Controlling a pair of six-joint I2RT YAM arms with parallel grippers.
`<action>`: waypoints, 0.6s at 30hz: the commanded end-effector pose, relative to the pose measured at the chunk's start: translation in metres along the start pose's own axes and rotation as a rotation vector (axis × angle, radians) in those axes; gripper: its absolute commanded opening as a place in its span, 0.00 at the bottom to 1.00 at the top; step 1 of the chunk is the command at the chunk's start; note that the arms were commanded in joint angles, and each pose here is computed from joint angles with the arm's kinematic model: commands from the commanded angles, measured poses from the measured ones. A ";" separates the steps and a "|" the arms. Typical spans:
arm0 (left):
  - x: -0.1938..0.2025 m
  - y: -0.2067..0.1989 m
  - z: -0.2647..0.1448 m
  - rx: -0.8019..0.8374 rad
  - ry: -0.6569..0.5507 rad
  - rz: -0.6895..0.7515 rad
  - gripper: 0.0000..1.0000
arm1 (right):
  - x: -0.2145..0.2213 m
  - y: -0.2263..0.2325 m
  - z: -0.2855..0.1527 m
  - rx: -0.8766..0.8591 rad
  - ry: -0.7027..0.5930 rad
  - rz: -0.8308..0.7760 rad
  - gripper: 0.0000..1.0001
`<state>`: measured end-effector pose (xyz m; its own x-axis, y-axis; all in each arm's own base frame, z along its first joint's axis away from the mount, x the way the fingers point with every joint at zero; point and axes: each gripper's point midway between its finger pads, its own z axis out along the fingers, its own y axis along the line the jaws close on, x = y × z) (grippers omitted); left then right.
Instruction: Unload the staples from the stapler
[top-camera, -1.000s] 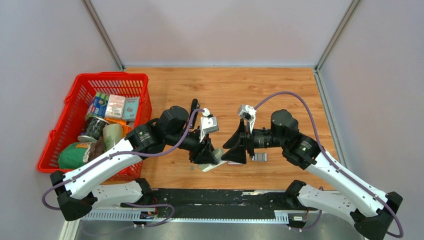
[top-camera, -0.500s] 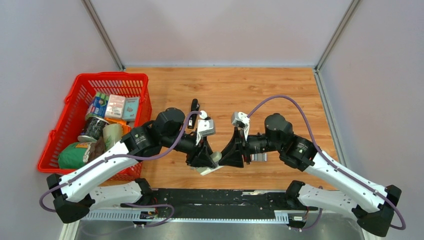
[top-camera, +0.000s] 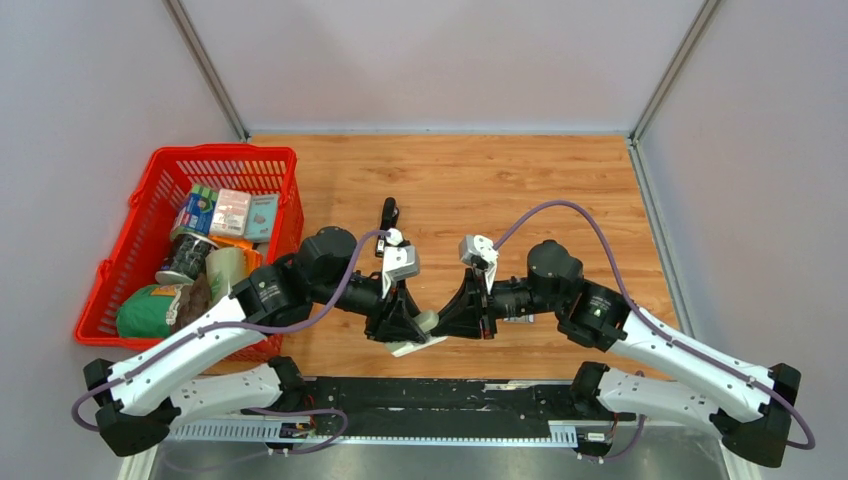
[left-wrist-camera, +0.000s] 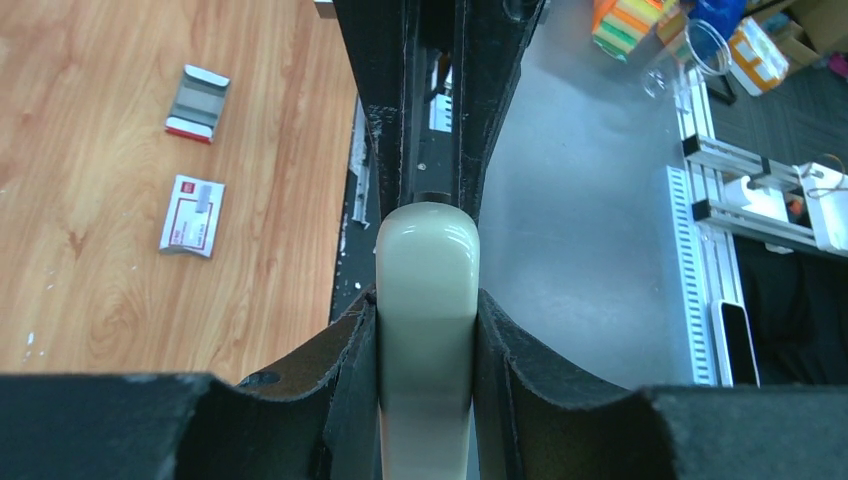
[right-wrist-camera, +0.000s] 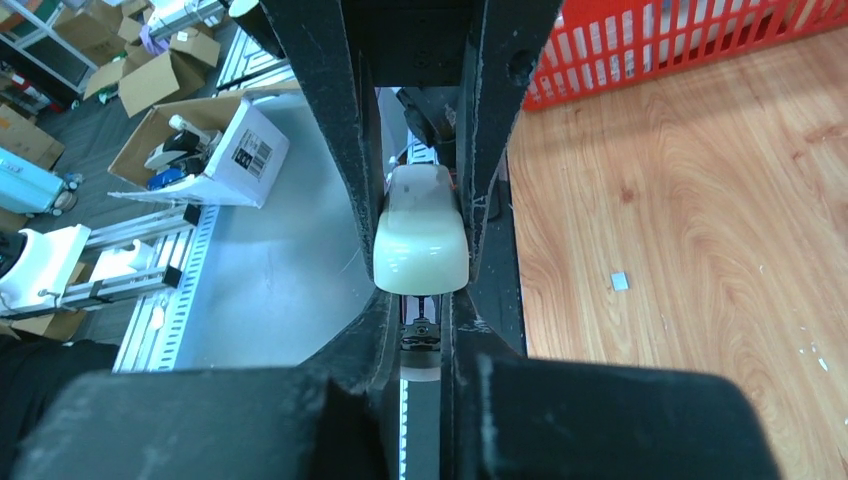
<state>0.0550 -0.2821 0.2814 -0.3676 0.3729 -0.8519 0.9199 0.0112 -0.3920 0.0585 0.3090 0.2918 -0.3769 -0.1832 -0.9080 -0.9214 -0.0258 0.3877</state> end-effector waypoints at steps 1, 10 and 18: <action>-0.069 -0.003 -0.022 -0.096 -0.292 0.127 0.00 | 0.030 -0.006 0.006 0.013 0.027 0.084 0.00; -0.095 0.001 -0.039 -0.182 -0.458 0.140 0.00 | 0.045 0.004 0.019 -0.050 0.034 0.116 0.00; -0.103 0.004 -0.049 -0.228 -0.521 0.140 0.00 | 0.066 0.008 0.025 -0.084 0.045 0.154 0.00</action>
<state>0.0607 -0.2670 0.2902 -0.3954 0.2323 -0.8886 0.9181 0.1283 -0.3750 0.0561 0.3275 0.2902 -0.3931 -0.0345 -0.9189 -0.9171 -0.0579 0.3945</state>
